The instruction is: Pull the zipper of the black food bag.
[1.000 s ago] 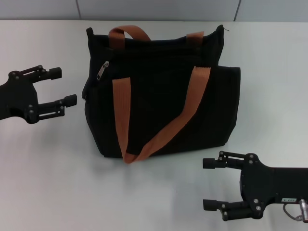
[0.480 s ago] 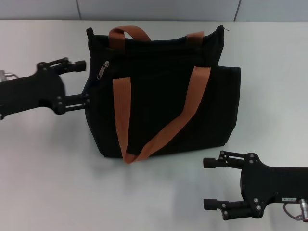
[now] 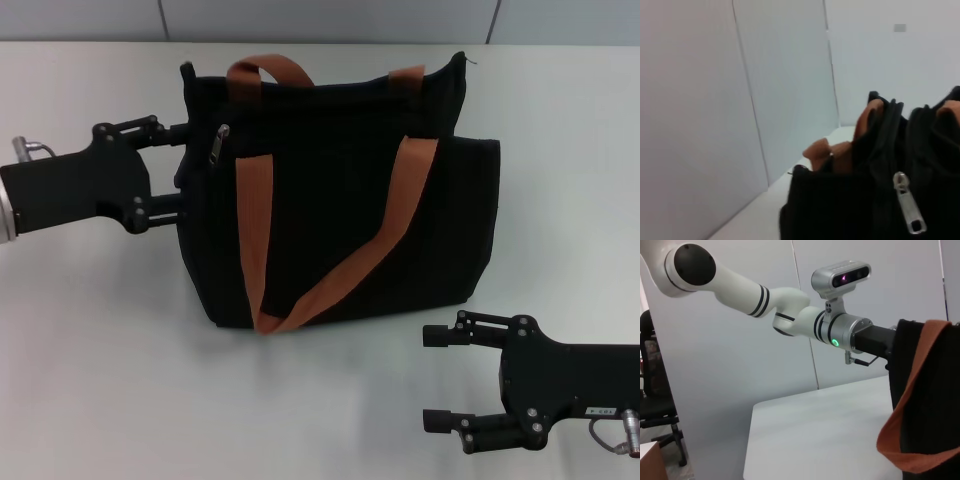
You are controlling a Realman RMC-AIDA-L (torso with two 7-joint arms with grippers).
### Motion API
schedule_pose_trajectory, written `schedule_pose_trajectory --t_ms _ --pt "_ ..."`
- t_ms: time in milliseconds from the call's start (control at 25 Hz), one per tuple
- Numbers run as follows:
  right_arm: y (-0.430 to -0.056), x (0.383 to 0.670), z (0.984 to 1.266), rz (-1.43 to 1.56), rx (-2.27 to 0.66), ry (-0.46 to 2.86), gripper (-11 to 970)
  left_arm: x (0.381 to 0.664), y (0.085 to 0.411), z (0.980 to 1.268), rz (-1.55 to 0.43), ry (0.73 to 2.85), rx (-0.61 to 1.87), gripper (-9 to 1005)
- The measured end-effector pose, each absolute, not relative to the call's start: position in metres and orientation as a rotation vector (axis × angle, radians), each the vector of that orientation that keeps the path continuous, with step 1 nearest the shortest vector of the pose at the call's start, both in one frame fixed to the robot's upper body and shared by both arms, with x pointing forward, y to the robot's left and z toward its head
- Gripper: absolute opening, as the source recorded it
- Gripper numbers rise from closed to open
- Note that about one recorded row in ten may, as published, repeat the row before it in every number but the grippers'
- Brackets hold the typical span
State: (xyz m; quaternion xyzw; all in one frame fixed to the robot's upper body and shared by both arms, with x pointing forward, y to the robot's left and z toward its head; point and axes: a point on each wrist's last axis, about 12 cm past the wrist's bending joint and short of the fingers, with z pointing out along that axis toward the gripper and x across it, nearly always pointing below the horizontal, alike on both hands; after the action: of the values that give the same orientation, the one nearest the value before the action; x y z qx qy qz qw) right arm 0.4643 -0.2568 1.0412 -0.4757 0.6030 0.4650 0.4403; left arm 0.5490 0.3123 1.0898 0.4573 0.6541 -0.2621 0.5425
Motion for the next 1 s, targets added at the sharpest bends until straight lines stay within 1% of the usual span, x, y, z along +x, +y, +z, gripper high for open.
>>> schedule_pose_trajectory --t_ms 120,320,640,800,920,1000 --pt "-0.257 0.464 1.041 1.154 -1.181 1.498 817 0.548 0.318 1.091 -0.610 1.546 1.050 785" --pt "-0.257 0.465 1.041 1.153 -1.180 1.498 817 0.545 0.321 1.093 -0.617 1.533 1.022 588" --pt "-0.256 0.464 1.041 1.154 -1.179 1.498 817 0.543 0.319 1.096 -0.643 1.509 1.031 357" --pt "-0.256 0.464 1.042 1.160 -1.176 1.490 817 0.540 0.320 1.096 -0.651 1.493 1.029 204" --pt "-0.253 0.463 1.048 1.205 -1.141 1.442 817 0.534 0.322 1.099 -0.659 1.450 1.007 103" --pt "-0.250 0.469 1.062 1.289 -1.036 1.395 817 0.528 0.322 1.100 -0.673 1.406 0.995 52"
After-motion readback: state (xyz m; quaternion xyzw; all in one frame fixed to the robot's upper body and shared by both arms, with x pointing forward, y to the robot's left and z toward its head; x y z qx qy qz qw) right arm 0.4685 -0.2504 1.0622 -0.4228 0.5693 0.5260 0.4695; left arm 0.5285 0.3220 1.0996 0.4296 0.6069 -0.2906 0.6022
